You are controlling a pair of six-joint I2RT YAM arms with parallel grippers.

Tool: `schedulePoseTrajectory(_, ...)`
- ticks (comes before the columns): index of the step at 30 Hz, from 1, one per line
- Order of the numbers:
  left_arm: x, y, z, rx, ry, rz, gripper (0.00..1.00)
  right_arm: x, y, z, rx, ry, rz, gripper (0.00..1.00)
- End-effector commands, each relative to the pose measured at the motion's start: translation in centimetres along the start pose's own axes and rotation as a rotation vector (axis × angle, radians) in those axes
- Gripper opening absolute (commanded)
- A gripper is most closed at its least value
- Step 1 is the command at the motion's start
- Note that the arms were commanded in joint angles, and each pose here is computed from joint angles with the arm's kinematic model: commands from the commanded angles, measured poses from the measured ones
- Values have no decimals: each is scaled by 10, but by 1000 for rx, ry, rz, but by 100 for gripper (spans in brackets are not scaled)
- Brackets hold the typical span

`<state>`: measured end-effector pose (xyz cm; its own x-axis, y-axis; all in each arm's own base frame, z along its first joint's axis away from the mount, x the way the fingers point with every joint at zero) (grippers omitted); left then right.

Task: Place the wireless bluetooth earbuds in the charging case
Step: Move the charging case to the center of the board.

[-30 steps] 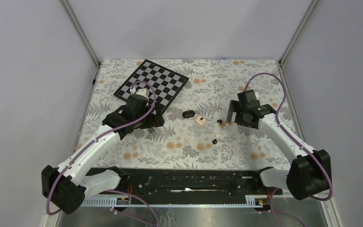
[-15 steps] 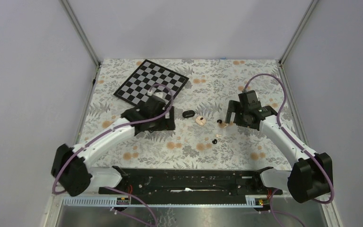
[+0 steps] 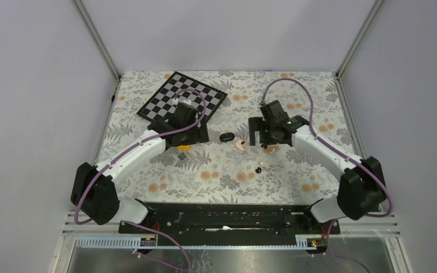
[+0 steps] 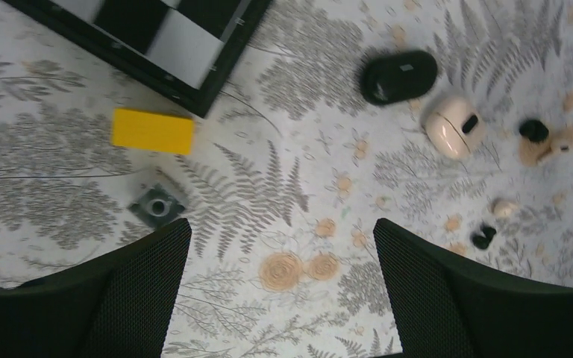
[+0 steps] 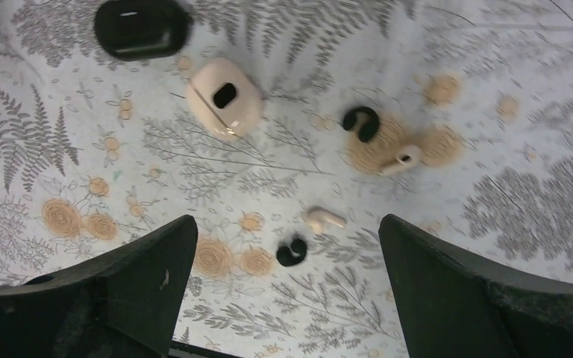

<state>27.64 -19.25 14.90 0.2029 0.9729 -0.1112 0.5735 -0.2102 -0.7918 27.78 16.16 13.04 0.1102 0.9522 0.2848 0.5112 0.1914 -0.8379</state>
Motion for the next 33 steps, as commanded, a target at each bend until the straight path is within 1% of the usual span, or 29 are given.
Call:
schedulePoseTrajectory(1,35,-17,-13,-65,-74,-47,95,42,16,2,62,-154,-77,100)
schedulePoseTrajectory(4,59,-22,-11,-74,-118,-83,96,57,35,12,109,-252,-46,100)
schedulePoseTrajectory(7,70,-27,-7,-78,-141,-100,96,63,54,16,136,-330,-4,100)
schedulePoseTrajectory(11,73,-31,-4,-86,-154,-99,96,60,77,13,147,-395,52,100)
schedulePoseTrajectory(17,72,-28,-3,-72,-157,-87,96,54,103,19,200,-460,95,99)
schedulePoseTrajectory(20,71,-28,-4,-74,-162,-88,96,50,108,20,203,-466,117,97)
schedulePoseTrajectory(24,71,-27,-4,-76,-166,-88,96,53,106,18,178,-441,102,100)
schedulePoseTrajectory(28,70,-24,-2,-65,-166,-82,96,64,103,7,123,-390,79,100)
schedulePoseTrajectory(33,67,-20,-1,-52,-163,-61,97,72,109,-16,19,-300,140,100)
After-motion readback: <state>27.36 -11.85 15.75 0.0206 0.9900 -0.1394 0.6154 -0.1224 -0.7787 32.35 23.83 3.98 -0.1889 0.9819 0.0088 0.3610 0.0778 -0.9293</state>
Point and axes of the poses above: each gripper's point midway between its finger pads, its own y axis out along the fingers, its own x axis along the line the jaws close on, z = x × y, the point moved 2 cm from there along -y, back along the fingers, and after that the axes turned 15 degrees about y, right-handed, at the moved point
